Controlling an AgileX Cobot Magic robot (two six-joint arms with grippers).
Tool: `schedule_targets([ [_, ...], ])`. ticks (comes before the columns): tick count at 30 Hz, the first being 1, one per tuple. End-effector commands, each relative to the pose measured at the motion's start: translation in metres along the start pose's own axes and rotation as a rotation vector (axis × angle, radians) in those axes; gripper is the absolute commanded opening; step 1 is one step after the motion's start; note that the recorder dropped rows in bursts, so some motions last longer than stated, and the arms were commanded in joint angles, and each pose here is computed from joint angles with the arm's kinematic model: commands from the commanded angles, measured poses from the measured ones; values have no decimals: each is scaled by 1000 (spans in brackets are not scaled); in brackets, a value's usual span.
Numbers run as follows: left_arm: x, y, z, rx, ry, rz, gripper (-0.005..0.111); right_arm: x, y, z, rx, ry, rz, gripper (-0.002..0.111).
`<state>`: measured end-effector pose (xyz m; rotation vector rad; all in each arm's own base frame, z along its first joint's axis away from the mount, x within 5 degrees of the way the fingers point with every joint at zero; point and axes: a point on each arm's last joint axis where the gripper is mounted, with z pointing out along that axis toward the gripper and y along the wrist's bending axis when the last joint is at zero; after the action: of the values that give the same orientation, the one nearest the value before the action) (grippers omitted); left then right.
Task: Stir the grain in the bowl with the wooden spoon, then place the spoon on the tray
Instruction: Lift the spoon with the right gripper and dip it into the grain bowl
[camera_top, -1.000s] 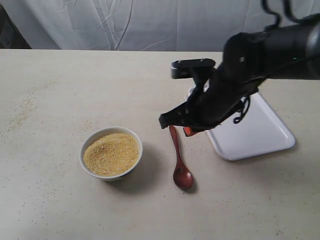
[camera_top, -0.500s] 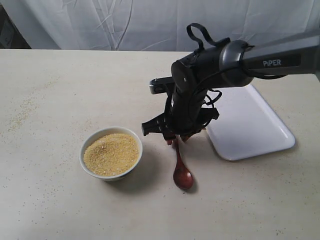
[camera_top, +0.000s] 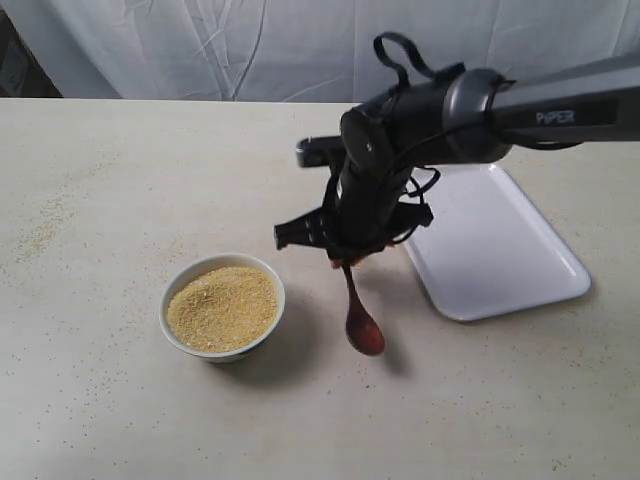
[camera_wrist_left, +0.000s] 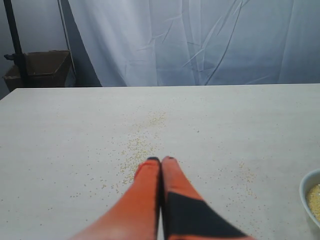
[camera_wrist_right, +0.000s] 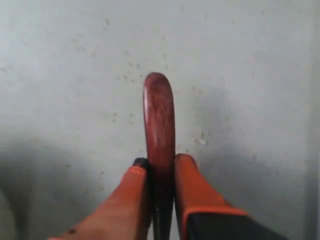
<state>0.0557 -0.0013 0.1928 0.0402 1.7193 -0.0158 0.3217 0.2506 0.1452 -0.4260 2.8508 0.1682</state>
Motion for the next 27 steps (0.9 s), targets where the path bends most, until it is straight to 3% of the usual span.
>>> schedule_targets([
  [1,1,0,0,0,-6,-6,0,-25,9,-52,-78,-183,39,0],
  [6,1,0,0,0,-6,-6,0,-35,32,-72,-220,-311,88,0],
  [11,1,0,0,0,-6,-6,0,-28,73,-38,-336,-328,255,0],
  [15,1,0,0,0,-6,-6,0,-19,80,-14,-307,-275,285,1],
  [22,1,0,0,0,-6,-6,0,-15,79,-11,-276,-233,281,1],
  [25,1,0,0,0,-6,-6,0,-14,78,-9,-271,-219,286,18],
  [27,1,0,0,0,-6,-6,0,-14,78,-8,-273,-222,286,36],
])
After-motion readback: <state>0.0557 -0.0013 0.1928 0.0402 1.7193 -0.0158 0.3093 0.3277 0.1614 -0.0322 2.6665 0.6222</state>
